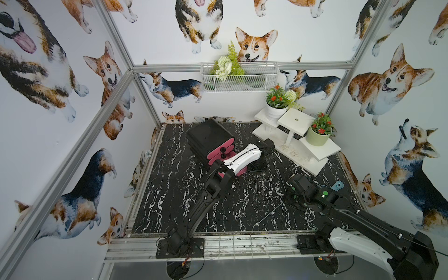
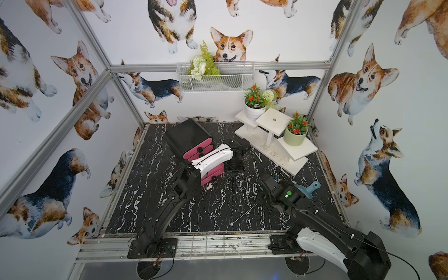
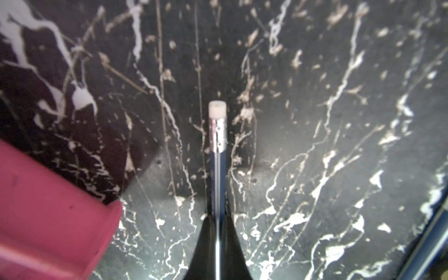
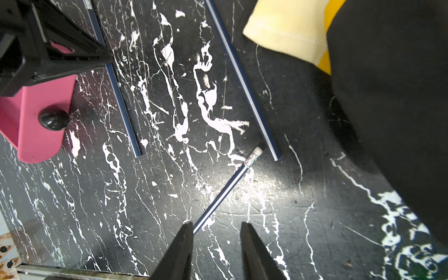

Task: Please place the pencils in the drawer according to their color
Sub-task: Pick up the pencil from the center of the board, then place the pencil in the drawer.

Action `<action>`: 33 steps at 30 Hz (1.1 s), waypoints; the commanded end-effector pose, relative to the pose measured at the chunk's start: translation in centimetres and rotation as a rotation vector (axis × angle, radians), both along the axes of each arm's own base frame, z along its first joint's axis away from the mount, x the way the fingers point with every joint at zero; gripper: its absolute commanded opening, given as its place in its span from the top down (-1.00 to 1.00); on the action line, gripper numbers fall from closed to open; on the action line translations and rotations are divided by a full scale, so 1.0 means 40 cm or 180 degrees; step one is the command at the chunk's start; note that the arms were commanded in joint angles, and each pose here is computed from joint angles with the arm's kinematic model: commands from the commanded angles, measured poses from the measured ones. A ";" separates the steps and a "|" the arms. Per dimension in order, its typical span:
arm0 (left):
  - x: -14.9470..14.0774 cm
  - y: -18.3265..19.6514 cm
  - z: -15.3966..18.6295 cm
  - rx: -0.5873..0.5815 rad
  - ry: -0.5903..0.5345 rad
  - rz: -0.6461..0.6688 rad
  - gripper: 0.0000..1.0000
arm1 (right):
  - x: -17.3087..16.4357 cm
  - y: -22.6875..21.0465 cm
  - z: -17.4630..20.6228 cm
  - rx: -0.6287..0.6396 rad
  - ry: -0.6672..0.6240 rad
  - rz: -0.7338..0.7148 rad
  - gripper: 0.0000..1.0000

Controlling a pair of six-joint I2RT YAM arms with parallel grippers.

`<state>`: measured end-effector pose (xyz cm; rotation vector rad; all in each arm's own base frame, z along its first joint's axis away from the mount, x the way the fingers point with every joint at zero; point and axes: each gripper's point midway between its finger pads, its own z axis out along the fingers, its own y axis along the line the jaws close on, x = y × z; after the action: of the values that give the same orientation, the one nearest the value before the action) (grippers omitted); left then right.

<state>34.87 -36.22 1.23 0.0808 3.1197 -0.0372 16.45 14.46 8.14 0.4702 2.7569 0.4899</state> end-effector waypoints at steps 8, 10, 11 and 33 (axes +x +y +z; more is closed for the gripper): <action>0.041 -0.021 -0.008 -0.0085 -0.0298 -0.0541 1.00 | 0.015 -0.005 0.013 -0.0106 -0.0045 -0.0019 0.24; 0.051 -0.027 0.011 -0.0143 -0.0382 -0.0593 1.00 | 0.017 -0.009 0.018 -0.0129 -0.0058 -0.0028 0.24; 0.053 -0.030 0.022 -0.0164 -0.0418 -0.0631 1.00 | 0.018 -0.011 0.020 -0.0141 -0.0065 -0.0034 0.25; 0.051 -0.012 0.232 -0.0182 -0.0775 -0.1013 1.00 | 0.030 -0.011 0.041 -0.0152 -0.0147 -0.0042 0.27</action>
<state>37.00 -37.49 9.25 0.4933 2.8444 -0.1545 17.46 14.25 9.50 0.4749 2.7202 0.4479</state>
